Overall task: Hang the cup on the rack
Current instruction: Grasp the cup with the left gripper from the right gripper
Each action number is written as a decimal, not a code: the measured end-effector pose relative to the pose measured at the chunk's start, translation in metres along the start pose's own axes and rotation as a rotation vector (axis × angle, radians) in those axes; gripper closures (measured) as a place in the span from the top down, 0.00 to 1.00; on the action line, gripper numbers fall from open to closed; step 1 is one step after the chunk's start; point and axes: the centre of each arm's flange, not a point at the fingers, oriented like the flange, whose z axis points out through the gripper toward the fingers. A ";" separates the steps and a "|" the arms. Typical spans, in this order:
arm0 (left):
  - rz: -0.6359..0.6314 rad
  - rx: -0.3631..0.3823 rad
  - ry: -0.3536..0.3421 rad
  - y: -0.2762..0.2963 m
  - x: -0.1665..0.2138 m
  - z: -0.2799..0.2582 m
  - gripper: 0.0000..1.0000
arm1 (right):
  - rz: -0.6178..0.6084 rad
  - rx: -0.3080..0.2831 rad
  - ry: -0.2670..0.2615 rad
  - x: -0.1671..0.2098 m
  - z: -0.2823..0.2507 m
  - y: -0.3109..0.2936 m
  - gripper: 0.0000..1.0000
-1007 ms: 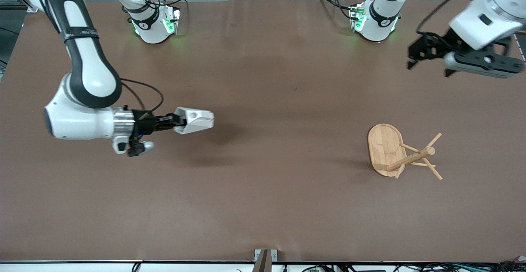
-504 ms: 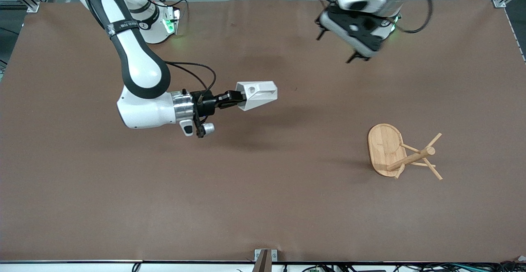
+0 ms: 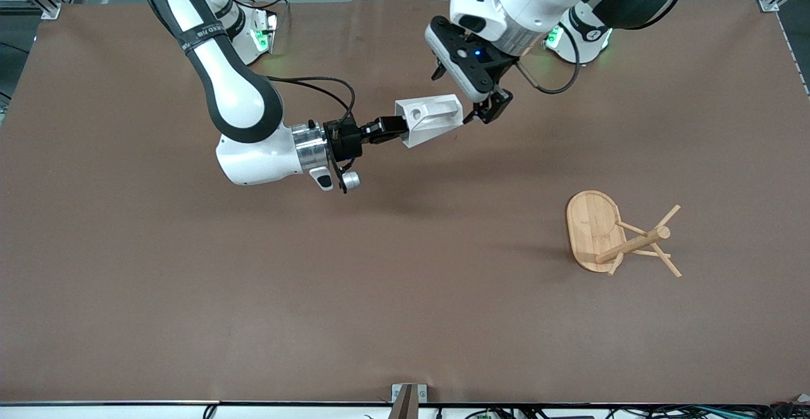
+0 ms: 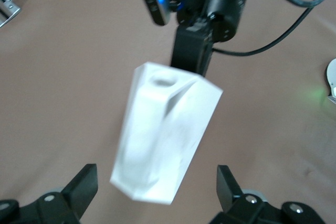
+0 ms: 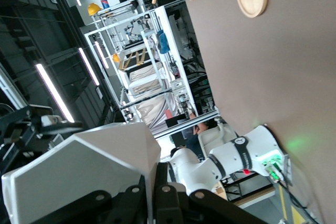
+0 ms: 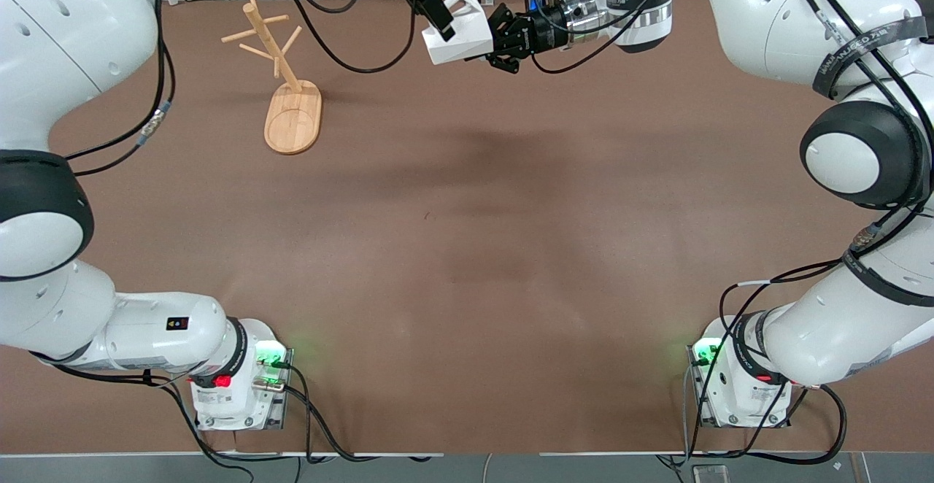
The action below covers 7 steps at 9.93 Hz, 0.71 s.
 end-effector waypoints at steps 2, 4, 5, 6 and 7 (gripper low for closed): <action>0.068 -0.020 -0.005 -0.007 0.001 0.012 1.00 | 0.001 0.006 -0.003 -0.001 0.002 -0.001 0.04; 0.102 -0.044 -0.013 -0.019 0.001 0.026 1.00 | 0.002 0.006 -0.003 -0.001 0.002 -0.001 0.04; 0.103 -0.052 -0.015 -0.021 0.001 0.029 1.00 | 0.002 0.007 -0.003 -0.001 0.002 -0.001 0.04; 0.106 -0.064 -0.023 -0.020 0.003 0.030 1.00 | 0.002 0.007 -0.003 -0.001 0.002 -0.001 0.04; 0.112 -0.079 -0.038 -0.018 0.004 0.032 1.00 | 0.002 0.007 -0.004 -0.001 0.003 -0.001 0.04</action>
